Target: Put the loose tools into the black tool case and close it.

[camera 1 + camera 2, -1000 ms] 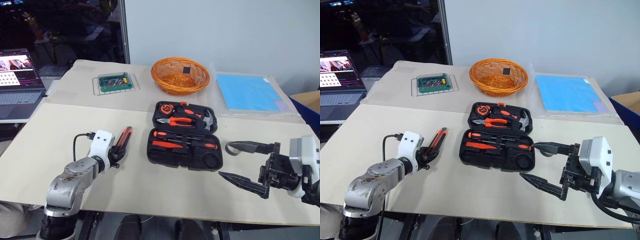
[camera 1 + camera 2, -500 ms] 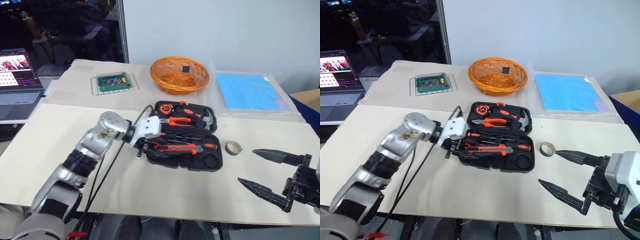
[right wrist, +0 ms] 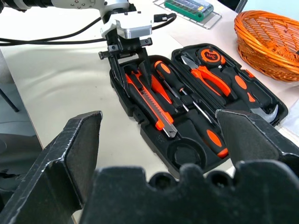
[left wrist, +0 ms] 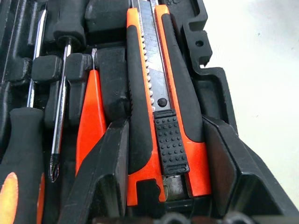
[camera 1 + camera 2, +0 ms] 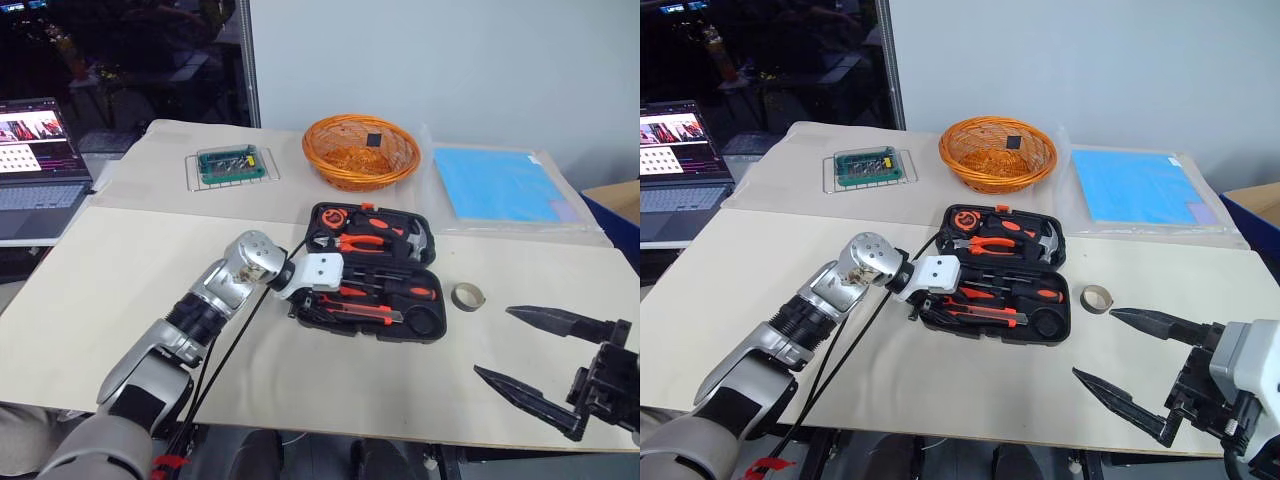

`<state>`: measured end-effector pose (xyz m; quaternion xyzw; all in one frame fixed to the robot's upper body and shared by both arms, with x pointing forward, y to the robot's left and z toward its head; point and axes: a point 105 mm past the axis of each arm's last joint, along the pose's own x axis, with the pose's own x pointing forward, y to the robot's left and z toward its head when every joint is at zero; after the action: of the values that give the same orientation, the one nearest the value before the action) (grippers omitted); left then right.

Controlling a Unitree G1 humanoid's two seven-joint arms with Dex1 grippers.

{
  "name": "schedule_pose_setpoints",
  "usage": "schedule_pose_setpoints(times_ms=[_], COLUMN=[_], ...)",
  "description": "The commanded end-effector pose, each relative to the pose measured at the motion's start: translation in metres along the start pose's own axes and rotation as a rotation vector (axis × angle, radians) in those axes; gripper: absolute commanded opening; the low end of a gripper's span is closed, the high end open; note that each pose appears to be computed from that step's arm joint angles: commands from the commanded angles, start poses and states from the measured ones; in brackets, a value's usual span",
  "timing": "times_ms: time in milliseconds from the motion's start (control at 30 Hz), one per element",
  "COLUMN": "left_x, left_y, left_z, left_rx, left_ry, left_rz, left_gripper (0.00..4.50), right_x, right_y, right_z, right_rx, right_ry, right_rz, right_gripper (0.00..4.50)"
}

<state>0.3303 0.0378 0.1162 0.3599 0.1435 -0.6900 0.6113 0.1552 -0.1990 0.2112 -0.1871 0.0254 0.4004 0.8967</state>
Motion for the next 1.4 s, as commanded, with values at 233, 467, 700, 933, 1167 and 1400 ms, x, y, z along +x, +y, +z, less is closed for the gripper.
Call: schedule_pose_setpoints(times_ms=[233,467,700,933,1167,1400], left_x=[-0.039,-0.038,0.006,0.028,0.023,0.023], left_y=[0.001,0.004,-0.013,-0.027,-0.009,-0.001], left_z=[0.029,0.039,-0.008,-0.035,-0.01,-0.009], left_rx=[-0.092,-0.275,-0.389,-0.506,-0.841,-0.748], left_ry=[-0.212,-0.433,-0.258,-0.101,-0.256,-0.253], left_rz=[0.006,0.115,0.25,0.209,0.131,0.191], left_gripper=[4.35,2.44,0.05,0.05,0.05,0.05], right_x=[0.001,0.007,0.01,0.015,0.017,0.019], right_y=[-0.003,-0.004,-0.003,0.002,0.005,0.006], right_z=[0.007,0.006,0.007,0.005,0.004,0.004], right_rx=[-0.036,-0.034,-0.033,0.0,0.019,0.021], right_ry=[-0.019,-0.029,-0.028,-0.005,-0.008,-0.012], right_rz=[0.0,0.011,0.024,0.048,0.053,0.058], right_gripper=[4.5,4.5,4.5,4.5,4.5,4.5])
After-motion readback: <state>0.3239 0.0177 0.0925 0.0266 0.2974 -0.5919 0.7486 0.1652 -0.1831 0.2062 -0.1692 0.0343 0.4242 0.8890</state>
